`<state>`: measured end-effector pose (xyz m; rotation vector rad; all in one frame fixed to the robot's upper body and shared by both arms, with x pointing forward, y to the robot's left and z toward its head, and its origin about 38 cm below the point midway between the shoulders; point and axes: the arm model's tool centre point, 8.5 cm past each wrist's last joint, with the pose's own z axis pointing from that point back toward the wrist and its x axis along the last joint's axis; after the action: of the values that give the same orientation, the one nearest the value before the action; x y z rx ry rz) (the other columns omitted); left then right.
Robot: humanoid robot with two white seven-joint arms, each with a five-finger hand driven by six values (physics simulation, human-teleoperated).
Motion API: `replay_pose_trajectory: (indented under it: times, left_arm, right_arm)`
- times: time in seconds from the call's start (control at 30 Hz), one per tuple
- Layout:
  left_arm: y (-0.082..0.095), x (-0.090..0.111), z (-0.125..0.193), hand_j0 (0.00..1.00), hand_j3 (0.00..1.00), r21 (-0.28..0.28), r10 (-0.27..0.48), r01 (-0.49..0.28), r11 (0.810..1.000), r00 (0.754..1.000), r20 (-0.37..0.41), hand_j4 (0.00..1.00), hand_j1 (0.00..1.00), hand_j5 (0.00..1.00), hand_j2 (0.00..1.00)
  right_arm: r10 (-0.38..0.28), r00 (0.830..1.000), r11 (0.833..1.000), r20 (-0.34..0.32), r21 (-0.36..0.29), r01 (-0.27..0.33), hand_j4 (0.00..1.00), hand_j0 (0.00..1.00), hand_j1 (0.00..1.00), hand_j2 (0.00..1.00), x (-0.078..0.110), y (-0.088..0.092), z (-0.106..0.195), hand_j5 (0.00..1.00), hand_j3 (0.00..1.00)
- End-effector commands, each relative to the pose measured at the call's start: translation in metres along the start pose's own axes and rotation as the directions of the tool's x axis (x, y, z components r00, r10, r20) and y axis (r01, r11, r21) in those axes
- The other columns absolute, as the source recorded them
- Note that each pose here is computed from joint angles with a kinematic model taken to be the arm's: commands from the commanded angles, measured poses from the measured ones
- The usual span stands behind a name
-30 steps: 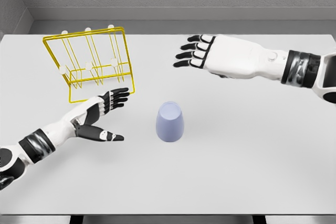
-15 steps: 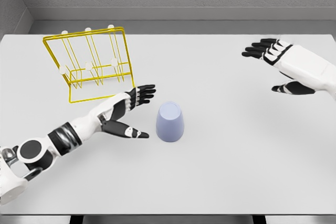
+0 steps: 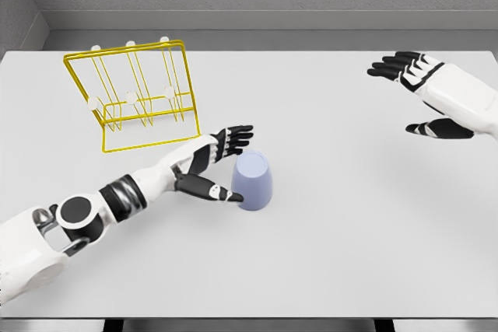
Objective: Place the cup on the cup holder with both arms
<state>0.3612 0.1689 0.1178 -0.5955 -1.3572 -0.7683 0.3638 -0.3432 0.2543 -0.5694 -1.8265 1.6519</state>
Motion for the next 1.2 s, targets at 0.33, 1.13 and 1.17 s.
replay_pose_trajectory:
  times: [0.33, 1.13, 1.17]
  left_arm:
    - [-0.002, -0.009, -0.015, 1.00, 1.00, 0.012, 0.033, -0.032, 0.999, 0.999, -0.011, 1.00, 1.00, 1.00, 1.00]
    - [-0.012, -0.025, -0.032, 1.00, 1.00, 0.009, 0.070, -0.070, 0.998, 0.997, -0.028, 1.00, 1.00, 1.00, 1.00]
    - [-0.012, -0.025, -0.032, 1.00, 1.00, 0.009, 0.068, -0.068, 0.998, 0.997, -0.028, 1.00, 1.00, 1.00, 1.00]
  right_arm:
    - [-0.010, 1.000, 1.000, -0.011, -0.008, 0.010, 1.00, 1.00, 1.00, 1.00, -0.002, 0.000, 0.003, 1.00, 1.00]
    - [-0.009, 1.000, 1.000, -0.009, -0.011, 0.009, 1.00, 1.00, 1.00, 1.00, -0.002, 0.000, 0.003, 1.00, 1.00]
    - [-0.009, 1.000, 1.000, -0.009, -0.011, 0.009, 1.00, 1.00, 1.00, 1.00, -0.002, 0.000, 0.003, 1.00, 1.00]
